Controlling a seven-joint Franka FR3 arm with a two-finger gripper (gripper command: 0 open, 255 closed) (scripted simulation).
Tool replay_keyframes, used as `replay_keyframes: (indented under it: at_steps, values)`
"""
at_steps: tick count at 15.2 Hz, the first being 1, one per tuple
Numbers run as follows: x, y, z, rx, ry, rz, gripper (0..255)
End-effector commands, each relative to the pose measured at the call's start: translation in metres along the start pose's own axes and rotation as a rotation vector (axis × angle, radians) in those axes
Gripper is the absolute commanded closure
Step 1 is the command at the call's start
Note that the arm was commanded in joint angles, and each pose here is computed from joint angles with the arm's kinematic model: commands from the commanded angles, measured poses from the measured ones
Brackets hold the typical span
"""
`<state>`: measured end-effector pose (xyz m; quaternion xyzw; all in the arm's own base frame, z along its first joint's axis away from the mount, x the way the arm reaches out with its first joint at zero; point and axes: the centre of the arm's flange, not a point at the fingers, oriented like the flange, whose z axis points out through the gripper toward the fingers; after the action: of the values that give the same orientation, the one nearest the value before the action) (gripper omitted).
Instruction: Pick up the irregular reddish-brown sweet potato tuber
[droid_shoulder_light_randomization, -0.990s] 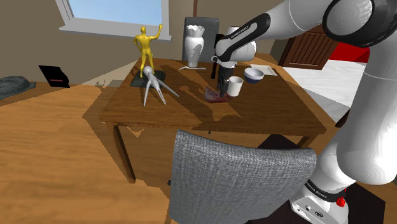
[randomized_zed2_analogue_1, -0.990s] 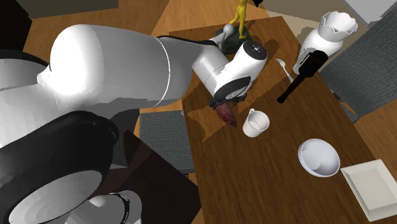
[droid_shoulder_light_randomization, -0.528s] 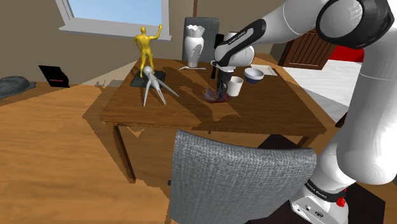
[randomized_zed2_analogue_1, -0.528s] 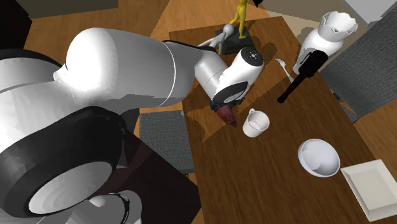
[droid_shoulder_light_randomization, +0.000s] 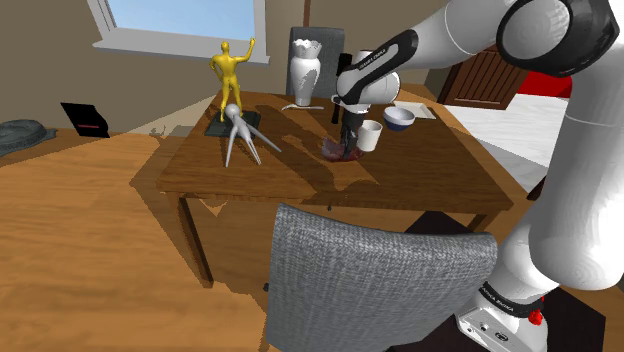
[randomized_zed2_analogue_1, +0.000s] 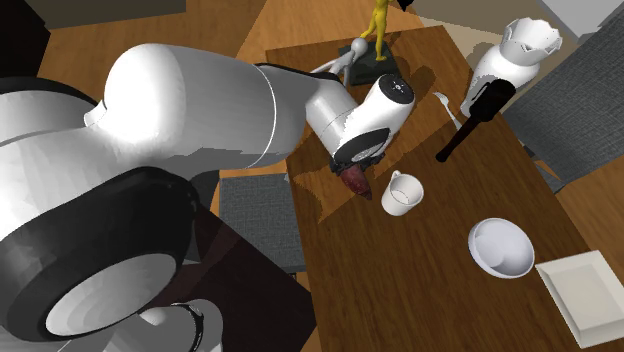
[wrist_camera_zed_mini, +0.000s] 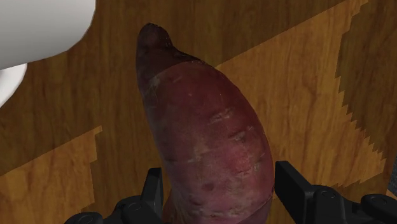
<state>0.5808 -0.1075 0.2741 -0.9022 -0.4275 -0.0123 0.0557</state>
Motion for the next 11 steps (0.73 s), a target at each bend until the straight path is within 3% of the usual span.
replay_keyframes:
  at_steps: [1, 11]
  values:
    - [0.0, 0.0, -0.004, 0.002, -0.001, 0.001, 255]
    - [0.004, -0.005, -0.056, 0.002, -0.001, 0.001, 255]
